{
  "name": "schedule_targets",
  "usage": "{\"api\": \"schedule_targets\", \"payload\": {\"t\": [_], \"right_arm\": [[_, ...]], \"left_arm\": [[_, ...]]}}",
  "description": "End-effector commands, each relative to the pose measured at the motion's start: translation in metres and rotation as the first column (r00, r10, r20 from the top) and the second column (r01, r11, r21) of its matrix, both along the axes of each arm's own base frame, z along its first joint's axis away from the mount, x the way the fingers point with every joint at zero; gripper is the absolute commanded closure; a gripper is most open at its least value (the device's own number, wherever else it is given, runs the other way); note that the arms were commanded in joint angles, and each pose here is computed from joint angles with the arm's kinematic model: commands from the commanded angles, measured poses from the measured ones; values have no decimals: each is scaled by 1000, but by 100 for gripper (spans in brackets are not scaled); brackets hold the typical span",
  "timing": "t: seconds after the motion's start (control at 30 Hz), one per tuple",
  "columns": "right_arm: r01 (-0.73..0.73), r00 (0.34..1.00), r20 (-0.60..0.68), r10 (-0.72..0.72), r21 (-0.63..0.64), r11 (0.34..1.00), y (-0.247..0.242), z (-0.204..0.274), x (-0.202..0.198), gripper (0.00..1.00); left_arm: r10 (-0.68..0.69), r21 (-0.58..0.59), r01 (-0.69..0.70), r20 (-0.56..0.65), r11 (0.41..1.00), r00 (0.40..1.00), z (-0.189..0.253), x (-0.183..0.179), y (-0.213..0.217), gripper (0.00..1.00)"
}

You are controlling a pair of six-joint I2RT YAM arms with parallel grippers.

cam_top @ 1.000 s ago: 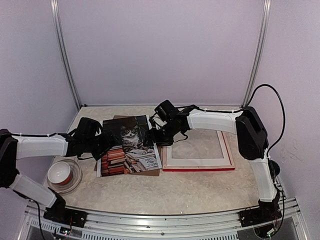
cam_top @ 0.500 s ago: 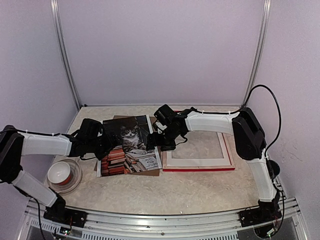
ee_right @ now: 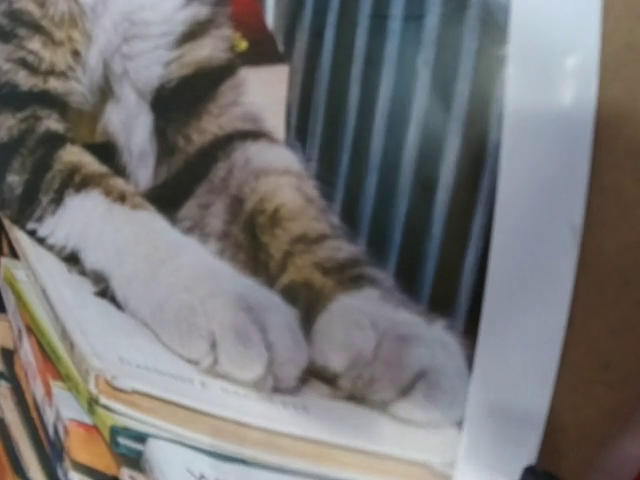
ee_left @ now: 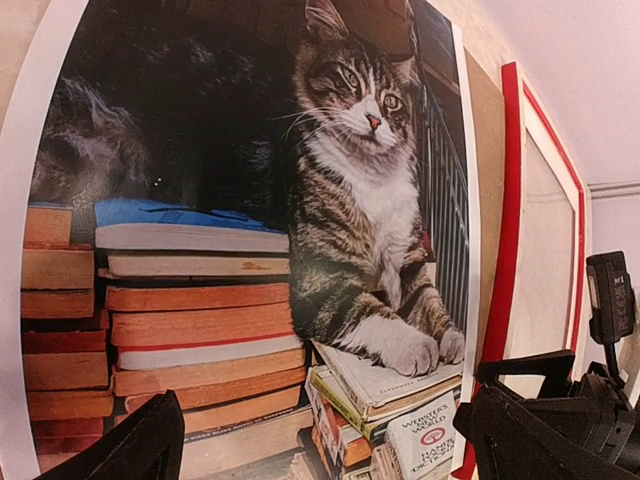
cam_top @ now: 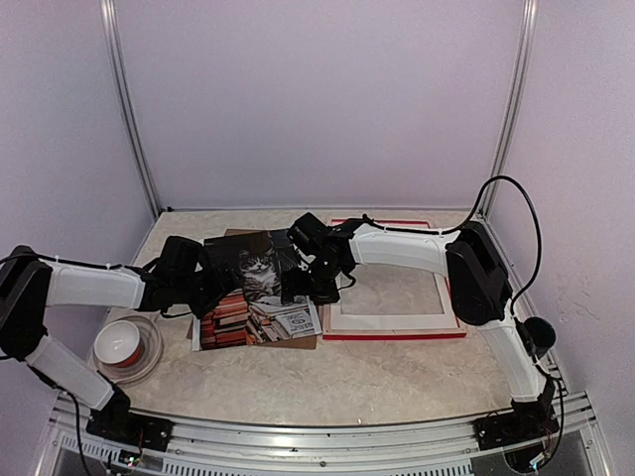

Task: Put the photo into the frame
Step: Pick up the photo from the backboard.

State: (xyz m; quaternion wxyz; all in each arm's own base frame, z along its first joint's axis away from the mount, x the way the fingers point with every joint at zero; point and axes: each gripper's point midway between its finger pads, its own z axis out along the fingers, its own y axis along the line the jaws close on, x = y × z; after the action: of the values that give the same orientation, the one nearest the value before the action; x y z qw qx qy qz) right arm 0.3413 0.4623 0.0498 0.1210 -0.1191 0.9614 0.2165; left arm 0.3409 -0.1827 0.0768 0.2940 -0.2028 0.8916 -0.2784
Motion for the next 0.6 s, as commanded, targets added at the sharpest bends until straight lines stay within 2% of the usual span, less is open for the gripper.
{"api": "schedule_targets", "payload": {"t": [0.0, 0.33, 0.57], "right_arm": [[65, 998, -8, -66, -93, 994, -11, -6, -8, 13], [95, 995, 2, -96, -129, 987, -14, -3, -17, 9], [75, 996, -29, -80, -140, 987, -5, -11, -31, 9]], "left_arm": [[13, 9, -13, 11, 1000, 1000, -3, 3, 4, 1], [9, 21, -9, 25, 1000, 1000, -5, 2, 6, 1], [-5, -15, 5, 34, 1000, 999, -4, 1, 1, 1]]}}
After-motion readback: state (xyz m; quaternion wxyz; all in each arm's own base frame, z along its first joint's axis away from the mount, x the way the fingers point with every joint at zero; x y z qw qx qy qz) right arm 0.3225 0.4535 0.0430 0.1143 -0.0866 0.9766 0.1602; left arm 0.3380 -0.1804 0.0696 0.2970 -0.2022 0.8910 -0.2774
